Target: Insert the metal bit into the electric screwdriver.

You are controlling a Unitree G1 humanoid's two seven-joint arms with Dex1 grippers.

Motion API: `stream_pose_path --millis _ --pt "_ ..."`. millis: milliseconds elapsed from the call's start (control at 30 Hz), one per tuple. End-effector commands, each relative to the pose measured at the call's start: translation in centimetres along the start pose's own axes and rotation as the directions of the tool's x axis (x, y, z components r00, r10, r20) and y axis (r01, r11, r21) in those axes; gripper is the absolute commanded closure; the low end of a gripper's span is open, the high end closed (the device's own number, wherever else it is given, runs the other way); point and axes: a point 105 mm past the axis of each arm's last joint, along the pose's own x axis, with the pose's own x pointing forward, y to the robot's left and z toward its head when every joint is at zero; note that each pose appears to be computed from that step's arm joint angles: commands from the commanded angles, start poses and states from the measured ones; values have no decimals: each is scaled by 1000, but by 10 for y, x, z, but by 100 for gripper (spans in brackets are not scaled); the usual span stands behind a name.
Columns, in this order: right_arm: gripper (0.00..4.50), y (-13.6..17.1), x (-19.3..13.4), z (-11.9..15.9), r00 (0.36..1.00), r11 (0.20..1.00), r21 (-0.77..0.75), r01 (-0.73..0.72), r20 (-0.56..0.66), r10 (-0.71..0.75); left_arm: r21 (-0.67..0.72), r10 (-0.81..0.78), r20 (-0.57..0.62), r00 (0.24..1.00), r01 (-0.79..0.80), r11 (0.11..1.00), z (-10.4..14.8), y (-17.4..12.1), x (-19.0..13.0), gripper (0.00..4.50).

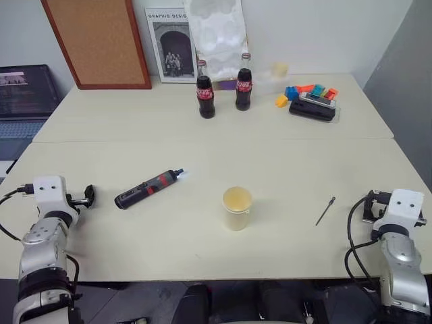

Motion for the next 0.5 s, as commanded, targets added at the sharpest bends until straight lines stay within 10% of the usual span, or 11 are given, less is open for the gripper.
stream_pose_path --millis 33,167,500 --pt "0 4 0 54 984 993 -26 -117 135 120 46 -197 206 959 192 980 90 -25 5 4" --pt "0 22 -6 109 907 935 -123 -333 228 354 172 -554 319 769 528 832 175 -103 -14 4" --pt "0 65 -41 136 675 702 -84 -707 214 706 328 -860 237 452 796 509 197 -191 -62 4"
